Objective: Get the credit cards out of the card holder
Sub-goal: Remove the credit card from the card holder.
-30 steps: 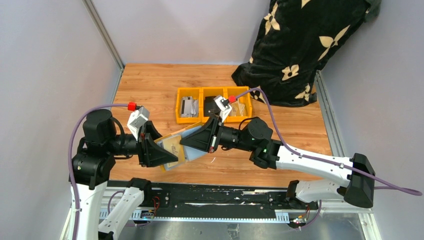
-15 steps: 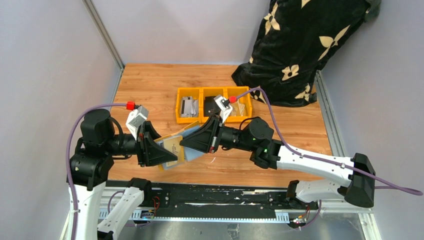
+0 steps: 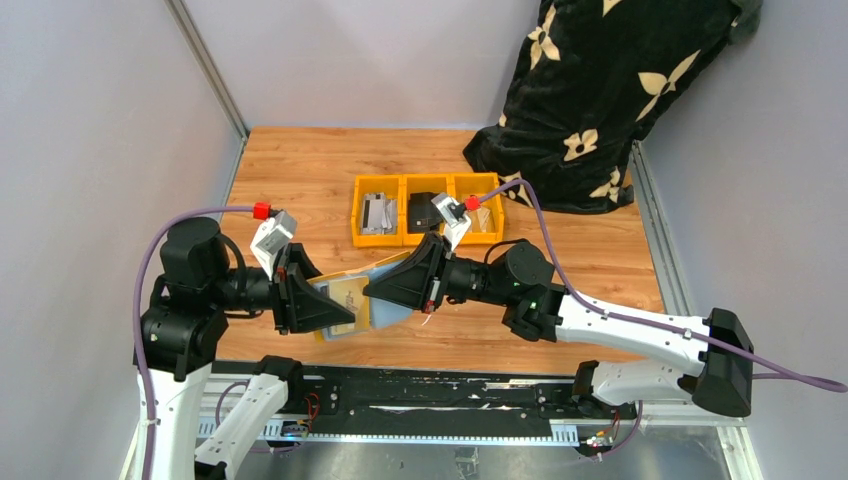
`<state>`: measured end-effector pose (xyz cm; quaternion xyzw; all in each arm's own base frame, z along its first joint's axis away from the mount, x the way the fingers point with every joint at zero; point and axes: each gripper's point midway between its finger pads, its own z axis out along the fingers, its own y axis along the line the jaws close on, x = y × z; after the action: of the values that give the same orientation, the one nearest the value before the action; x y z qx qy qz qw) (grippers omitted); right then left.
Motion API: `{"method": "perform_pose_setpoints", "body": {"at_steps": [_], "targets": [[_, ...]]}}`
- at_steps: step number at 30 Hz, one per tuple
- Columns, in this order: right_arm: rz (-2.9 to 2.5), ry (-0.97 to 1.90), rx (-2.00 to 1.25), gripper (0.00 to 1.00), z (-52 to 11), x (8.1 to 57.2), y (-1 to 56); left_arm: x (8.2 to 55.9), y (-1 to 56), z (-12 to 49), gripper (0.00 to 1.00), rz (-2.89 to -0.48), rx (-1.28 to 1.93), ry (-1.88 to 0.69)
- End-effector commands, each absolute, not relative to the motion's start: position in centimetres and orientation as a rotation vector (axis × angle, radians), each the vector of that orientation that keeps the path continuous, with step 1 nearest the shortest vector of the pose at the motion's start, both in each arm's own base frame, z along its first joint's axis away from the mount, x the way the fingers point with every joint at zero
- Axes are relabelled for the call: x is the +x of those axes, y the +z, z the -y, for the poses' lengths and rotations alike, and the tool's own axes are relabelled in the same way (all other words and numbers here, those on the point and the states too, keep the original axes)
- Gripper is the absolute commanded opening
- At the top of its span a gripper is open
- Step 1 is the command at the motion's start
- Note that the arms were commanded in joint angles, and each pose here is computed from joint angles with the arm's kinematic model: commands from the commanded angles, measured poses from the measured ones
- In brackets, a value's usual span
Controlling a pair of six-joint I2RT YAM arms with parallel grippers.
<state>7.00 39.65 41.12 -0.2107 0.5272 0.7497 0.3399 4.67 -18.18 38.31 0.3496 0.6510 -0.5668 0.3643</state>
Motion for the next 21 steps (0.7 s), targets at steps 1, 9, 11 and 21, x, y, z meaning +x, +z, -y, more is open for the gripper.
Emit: {"method": "perform_pose_setpoints", "body": {"at_steps": [1, 9, 11, 21], "targets": [[-1.435, 1.896, -0.542, 0.0, -39.5, 8.0, 38.8, 1.3, 40.9, 18.2, 0.12, -1.559, 1.017, -1.618], [-1.434, 1.865, -0.532, 0.0, -38.3, 8.5, 38.5, 1.0, 41.7, 18.2, 0.14, -1.538, 1.007, -1.625], [-1.443, 1.857, -0.536, 0.0, -38.2, 8.5, 38.4, 1.1, 41.7, 18.2, 0.15, -1.543, 1.002, -1.626], [-1.433, 1.881, -0.589, 0.13, -38.5, 7.8, 38.8, 3.4, 40.5, 18.5, 0.0, -1.594, 0.891, -1.566]]}}
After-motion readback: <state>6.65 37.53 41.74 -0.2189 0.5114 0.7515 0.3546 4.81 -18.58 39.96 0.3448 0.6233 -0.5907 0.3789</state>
